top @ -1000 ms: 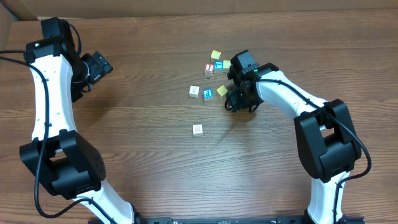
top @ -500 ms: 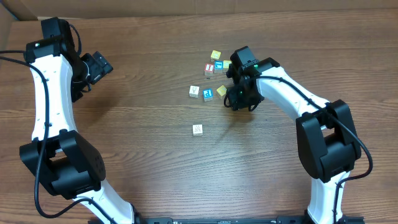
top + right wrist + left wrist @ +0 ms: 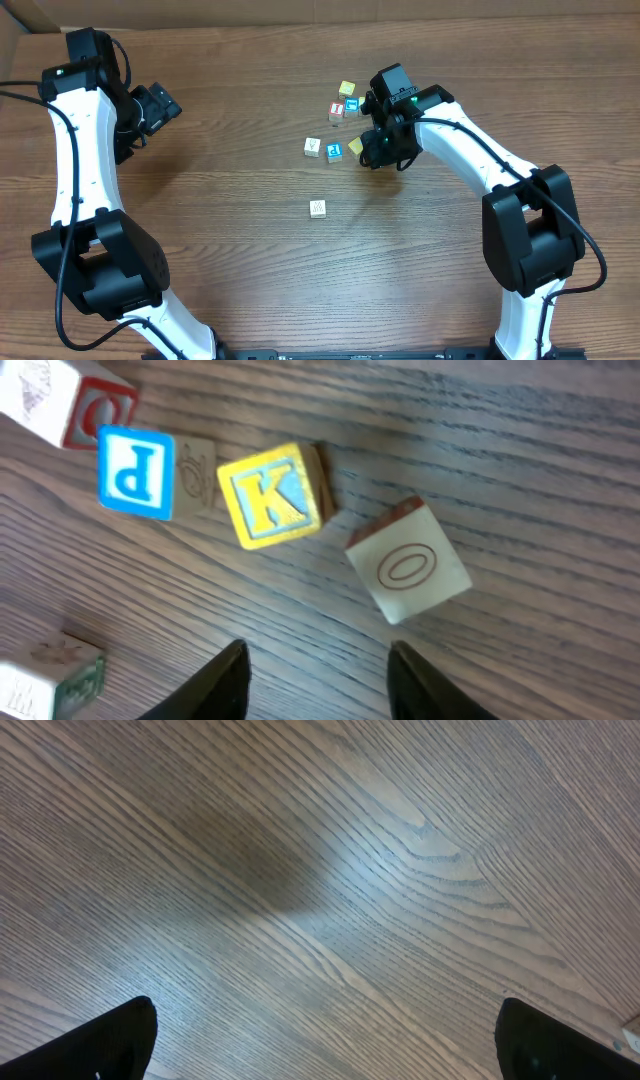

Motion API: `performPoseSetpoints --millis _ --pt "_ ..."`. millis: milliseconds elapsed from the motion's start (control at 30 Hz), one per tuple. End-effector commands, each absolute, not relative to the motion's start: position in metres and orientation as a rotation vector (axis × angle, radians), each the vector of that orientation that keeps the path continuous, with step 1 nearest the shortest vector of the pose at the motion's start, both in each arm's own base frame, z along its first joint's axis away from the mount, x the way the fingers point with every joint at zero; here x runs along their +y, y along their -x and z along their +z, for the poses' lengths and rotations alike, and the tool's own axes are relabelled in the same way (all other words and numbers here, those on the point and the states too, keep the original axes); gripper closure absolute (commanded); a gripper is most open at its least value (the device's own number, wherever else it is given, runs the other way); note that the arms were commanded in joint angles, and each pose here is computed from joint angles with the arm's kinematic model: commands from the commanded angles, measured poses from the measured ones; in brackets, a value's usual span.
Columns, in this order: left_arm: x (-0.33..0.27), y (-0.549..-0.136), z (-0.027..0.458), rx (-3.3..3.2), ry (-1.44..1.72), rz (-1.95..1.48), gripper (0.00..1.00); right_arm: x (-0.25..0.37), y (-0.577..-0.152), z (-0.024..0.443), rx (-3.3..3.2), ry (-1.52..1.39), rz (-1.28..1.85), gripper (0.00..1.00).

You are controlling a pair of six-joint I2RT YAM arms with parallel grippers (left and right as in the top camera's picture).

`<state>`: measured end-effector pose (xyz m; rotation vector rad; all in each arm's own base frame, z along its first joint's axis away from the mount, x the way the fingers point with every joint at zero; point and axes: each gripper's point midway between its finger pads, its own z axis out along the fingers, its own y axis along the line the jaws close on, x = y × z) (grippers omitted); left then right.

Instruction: Flip 5 blocks

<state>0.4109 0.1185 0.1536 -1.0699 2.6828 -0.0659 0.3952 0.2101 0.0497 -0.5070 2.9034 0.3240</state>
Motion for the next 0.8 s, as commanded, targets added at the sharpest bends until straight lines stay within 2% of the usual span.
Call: performPoseSetpoints --millis 0,367,600,767 --pt "0.120 -0.413 0.163 2.659 1.055 -0.063 0.00 0.224 -0.403 0.074 2.833 0.509 0.428 0.58" --pt "0.120 -0.413 0.163 2.659 1.055 -0.063 0.00 0.238 -0.386 0.046 2.905 0.461 0.570 0.53" --pt "0.120 -0.413 0.163 2.659 1.055 -0.063 0.00 0.256 -0.372 0.051 2.912 0.495 0.740 0.53" --pt "0.120 -0.413 0.163 2.659 1.056 -0.063 0.00 0.257 -0.380 0.052 2.878 0.499 0.728 0.53"
